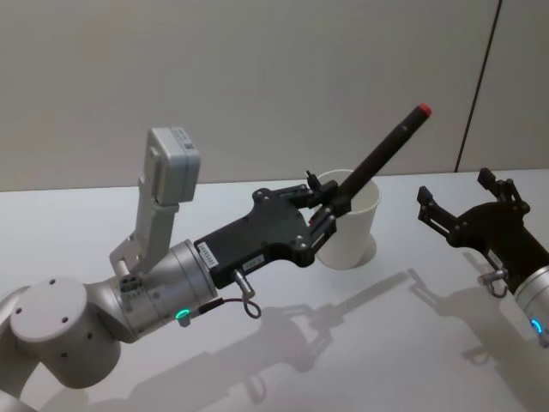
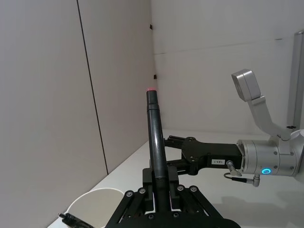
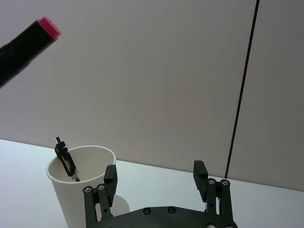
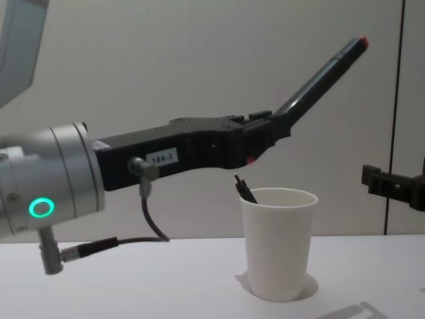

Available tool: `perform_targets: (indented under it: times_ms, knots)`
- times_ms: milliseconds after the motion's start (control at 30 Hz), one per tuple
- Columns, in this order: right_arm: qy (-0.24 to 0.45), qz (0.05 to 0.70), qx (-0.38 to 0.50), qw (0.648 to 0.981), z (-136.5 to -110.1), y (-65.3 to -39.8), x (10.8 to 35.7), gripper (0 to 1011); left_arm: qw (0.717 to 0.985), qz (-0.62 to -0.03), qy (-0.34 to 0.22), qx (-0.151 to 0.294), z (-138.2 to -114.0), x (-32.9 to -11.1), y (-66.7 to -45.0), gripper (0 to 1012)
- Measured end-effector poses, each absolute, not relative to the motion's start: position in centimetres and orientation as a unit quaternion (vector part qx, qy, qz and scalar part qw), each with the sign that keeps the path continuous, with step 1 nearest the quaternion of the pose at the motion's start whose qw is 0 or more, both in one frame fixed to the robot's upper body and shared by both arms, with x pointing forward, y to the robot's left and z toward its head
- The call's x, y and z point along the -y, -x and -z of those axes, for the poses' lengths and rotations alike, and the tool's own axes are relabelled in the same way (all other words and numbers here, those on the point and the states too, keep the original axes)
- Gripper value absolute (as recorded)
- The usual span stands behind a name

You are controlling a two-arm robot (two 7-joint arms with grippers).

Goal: Place the pen into the pen holder.

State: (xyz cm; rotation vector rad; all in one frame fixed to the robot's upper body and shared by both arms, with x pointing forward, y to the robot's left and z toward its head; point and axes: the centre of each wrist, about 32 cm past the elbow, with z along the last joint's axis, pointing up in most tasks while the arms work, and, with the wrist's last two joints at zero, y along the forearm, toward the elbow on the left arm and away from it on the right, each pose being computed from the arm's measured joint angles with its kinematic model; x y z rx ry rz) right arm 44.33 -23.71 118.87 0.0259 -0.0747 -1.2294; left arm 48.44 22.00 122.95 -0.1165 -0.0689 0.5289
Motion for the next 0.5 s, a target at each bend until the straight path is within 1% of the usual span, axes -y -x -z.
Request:
perform_targets:
  times_ms: [500]
  knots:
    - [-0.014, 0.571, 0.035, 0.82, -118.9, -44.26, 23.85, 1001, 0.965, -0.254, 0.049, 0.05, -122.84, -21.13, -48.57, 182]
